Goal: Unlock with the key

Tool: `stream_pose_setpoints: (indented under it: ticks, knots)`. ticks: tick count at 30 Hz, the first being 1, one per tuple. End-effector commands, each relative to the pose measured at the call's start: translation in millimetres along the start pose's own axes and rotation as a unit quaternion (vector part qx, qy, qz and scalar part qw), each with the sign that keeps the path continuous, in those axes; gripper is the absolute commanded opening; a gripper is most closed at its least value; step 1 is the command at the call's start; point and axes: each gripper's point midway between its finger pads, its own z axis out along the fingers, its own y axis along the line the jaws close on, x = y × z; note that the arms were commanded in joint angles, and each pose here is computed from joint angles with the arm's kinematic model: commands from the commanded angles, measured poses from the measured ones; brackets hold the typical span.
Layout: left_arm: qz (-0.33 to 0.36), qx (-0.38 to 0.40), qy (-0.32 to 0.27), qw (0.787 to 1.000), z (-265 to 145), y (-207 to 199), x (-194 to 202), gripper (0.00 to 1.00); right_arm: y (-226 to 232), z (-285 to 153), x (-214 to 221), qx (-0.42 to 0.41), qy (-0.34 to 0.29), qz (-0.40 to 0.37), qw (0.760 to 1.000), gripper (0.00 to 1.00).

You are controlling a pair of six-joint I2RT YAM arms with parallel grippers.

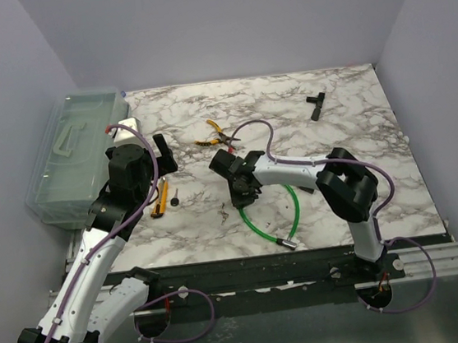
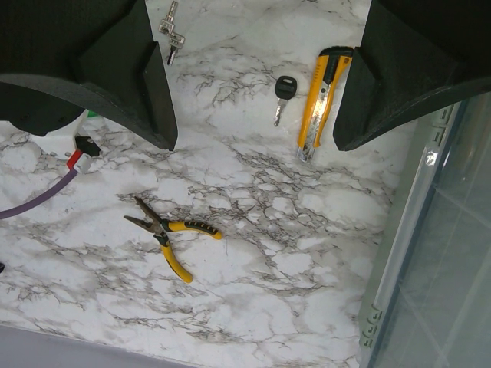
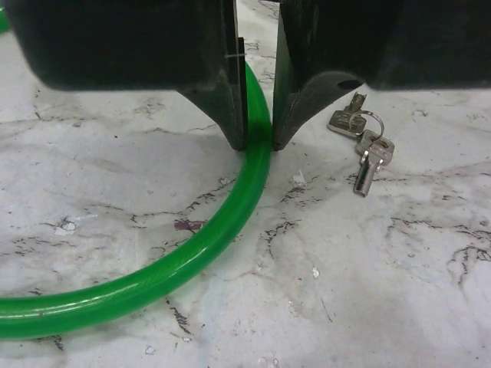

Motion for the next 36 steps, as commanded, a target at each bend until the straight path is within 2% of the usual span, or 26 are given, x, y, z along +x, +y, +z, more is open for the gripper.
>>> stream_pose_setpoints:
  ticks: [1, 6, 14, 24, 29, 36]
  knots:
    - [-0.004, -0.004, -0.008, 1.0, -2.9, 2.9, -4.7, 0.9, -7.7, 23.9, 3.2, 0.037, -0.003, -0.018, 0.999, 0.13]
    - [-0.002, -0.005, -0.005, 1.0, -1.4, 2.7, -2.7, 0.9, -7.5, 22.1, -26.5, 0.044, -0.043, -0.018, 0.998, 0.01]
    - [0.001, -0.006, 0.0, 1.0, 0.8, 2.9, -0.2, 0.9, -24.8, 23.6, -93.5, 0.029, -0.09, 0.032, 0.995, 0.01]
    - [0.004, -0.003, 0.005, 1.0, 2.8, 1.2, 2.6, 0.9, -50.9, 28.3, -179.5, -0.002, -0.128, 0.13, 0.983, 0.0]
    - [0.006, -0.001, 0.01, 1.0, 4.9, -0.1, 4.7, 0.9, -54.7, 29.4, -207.8, -0.053, -0.123, 0.223, 0.966, 0.0]
    - [0.007, 0.0, 0.015, 1.0, 6.9, -1.0, 7.0, 0.9, -50.7, 24.0, -231.9, -0.092, -0.123, 0.339, 0.928, 0.0]
